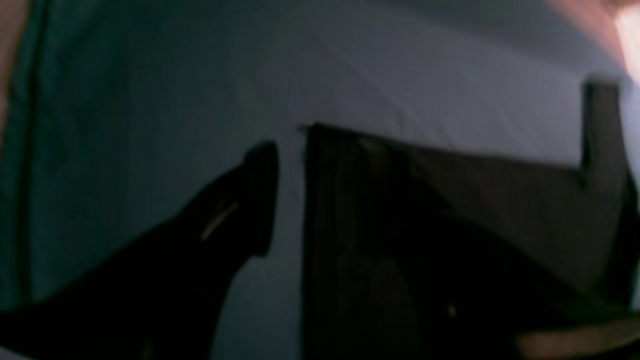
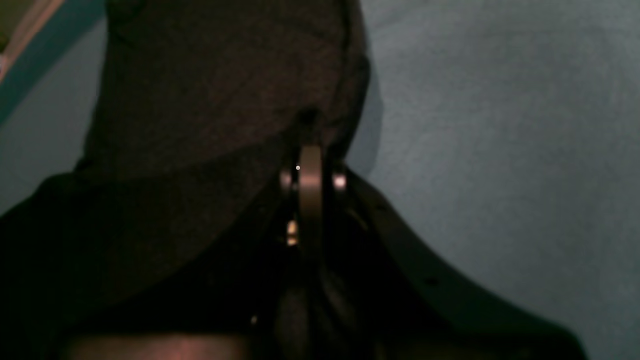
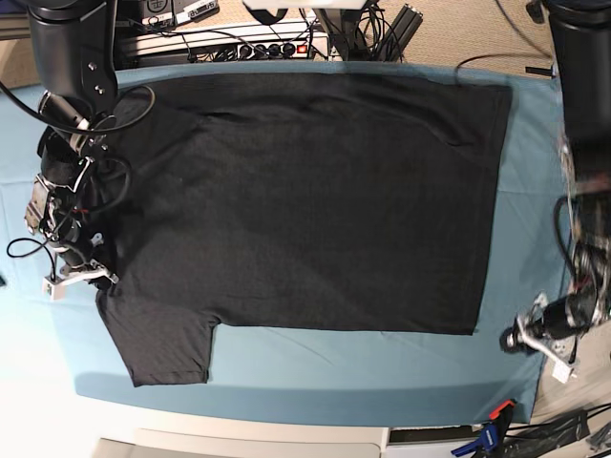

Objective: Fold the T-shirt properly
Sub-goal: 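Move the left gripper to the opposite side seam near the hem and grasp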

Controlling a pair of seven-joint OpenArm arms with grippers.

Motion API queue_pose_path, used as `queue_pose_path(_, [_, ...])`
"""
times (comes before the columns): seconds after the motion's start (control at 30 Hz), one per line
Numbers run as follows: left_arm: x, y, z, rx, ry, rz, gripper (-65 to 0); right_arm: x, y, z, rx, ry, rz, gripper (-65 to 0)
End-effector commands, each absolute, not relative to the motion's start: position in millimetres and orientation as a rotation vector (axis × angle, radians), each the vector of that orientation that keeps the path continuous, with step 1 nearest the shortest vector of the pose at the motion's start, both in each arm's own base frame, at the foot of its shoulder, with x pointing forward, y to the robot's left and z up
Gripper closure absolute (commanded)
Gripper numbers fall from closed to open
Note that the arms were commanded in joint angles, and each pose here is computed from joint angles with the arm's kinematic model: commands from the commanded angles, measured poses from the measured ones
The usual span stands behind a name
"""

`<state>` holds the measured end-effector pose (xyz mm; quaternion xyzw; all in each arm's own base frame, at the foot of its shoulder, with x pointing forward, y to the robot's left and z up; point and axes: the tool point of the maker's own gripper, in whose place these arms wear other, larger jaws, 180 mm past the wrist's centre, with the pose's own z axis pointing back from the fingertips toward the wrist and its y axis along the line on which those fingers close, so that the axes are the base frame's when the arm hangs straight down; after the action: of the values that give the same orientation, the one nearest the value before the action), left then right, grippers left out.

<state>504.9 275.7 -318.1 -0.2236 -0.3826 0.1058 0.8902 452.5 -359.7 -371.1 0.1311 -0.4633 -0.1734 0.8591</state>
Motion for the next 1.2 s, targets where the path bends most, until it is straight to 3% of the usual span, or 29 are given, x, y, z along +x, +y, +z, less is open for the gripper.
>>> queue_pose_path(0.0, [518.9, 277.0, -301.7, -0.476, -0.833, 0.249, -24.0, 466.9, -370.6, -342.3, 0.271, -1.056, -0.360, 0.0])
queue_pose_path(0.57, [484.2, 249.7, -386.5, -0.424, -0.664, 0.315, -24.0, 466.9, -370.6, -342.4, 0.270, -1.056, -0.360, 0.0])
queue_pose_path(1.07, [499.9, 198.0, -376.8, -0.582, -0.719, 0.323, -22.9, 466.9, -370.6, -342.4, 0.270, -1.056, -0.359, 0.0])
queue_pose_path(1.17, [502.5, 201.5, -373.9, -0.577, -0.738, 0.327, -19.8, 466.9, -370.7, -342.3, 0.270, -1.057, -0.360, 0.0])
